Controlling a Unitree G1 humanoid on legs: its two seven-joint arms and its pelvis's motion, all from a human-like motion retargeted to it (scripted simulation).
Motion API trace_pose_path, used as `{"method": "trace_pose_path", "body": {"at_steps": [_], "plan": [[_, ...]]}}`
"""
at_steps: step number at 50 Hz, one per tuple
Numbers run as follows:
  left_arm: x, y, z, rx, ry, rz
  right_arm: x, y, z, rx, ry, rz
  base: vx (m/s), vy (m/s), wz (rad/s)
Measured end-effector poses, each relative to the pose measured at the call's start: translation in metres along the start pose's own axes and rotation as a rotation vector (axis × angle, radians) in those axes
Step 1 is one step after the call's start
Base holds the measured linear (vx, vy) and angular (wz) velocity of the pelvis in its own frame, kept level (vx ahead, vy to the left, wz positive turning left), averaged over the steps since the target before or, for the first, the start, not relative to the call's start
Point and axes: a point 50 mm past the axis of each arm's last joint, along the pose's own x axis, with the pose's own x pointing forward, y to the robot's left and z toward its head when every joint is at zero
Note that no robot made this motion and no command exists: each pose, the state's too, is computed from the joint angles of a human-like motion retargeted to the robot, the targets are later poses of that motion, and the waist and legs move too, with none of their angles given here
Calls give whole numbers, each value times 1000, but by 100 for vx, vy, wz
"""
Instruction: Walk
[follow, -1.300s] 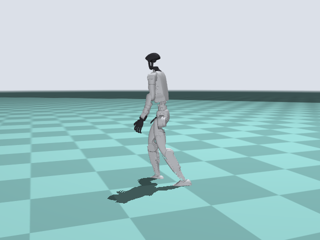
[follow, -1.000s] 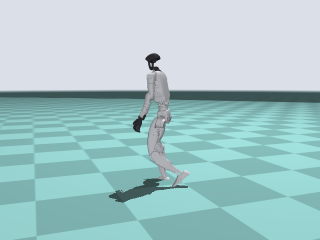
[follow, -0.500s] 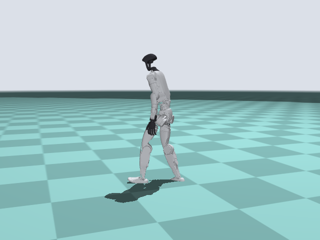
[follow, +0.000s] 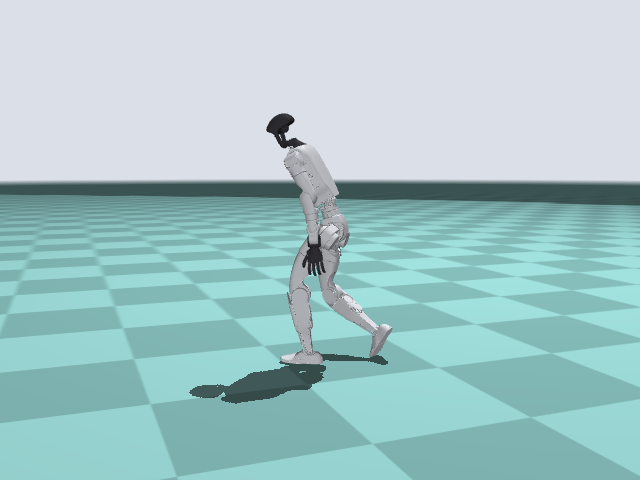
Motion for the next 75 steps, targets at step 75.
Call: {"method": "trace_pose_path", "body": {"at_steps": [75], "plan": [[2,22,28,-375,-88,199,4,-9,49,-67,-174,-75,55,1,14]]}}
